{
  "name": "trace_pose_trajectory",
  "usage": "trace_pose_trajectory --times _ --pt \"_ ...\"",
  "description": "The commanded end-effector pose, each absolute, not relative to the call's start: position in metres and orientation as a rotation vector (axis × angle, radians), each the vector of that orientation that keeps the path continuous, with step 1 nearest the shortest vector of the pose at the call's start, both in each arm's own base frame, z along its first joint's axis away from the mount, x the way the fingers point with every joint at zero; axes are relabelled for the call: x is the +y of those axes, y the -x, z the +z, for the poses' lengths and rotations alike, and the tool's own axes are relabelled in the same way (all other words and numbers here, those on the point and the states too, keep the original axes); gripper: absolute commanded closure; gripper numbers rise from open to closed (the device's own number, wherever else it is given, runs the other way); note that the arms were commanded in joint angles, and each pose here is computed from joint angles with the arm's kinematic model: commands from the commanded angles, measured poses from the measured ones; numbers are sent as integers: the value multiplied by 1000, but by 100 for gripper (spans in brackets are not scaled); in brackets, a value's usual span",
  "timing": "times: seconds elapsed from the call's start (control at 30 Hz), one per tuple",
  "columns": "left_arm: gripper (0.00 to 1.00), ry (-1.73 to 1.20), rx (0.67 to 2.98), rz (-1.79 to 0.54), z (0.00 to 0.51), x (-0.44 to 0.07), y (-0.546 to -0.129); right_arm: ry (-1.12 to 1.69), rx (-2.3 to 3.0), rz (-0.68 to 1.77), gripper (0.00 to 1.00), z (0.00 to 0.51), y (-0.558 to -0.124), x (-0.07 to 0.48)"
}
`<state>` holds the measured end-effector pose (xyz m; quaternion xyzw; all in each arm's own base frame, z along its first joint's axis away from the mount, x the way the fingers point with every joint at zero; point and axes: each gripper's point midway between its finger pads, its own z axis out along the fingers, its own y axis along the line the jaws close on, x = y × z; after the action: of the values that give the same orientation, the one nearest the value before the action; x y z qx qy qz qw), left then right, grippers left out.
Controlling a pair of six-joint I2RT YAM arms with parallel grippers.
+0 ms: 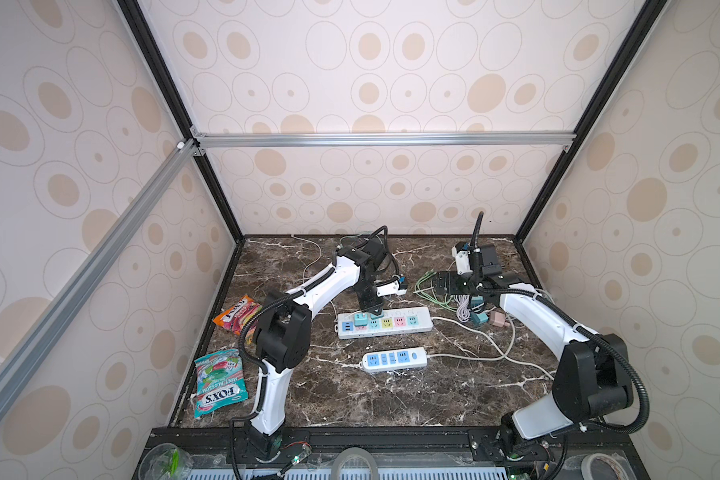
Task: Insert the plug
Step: 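Lower the teal charger onto the cyan socket nearest the robot with the left gripper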
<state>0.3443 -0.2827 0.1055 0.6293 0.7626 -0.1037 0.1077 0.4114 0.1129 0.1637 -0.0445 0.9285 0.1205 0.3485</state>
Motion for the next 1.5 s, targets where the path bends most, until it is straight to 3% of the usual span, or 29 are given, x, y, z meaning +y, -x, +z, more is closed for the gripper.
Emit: trace_pose_trajectory --times 0.0,0.43,1.1,1.47 --pt "94 -1950 2220 -228 107 -272 -335 107 2388 295 0 168 -412 110" --pt "94 -2014 2249 -237 88 -276 -326 98 2400 281 0 164 -412 108" --pt "96 -2032 2299 8 64 -267 -340 91 2406 282 0 163 -410 107" --pt "97 -2081 2269 -173 45 -276 -322 82 2409 292 0 162 -411 108"
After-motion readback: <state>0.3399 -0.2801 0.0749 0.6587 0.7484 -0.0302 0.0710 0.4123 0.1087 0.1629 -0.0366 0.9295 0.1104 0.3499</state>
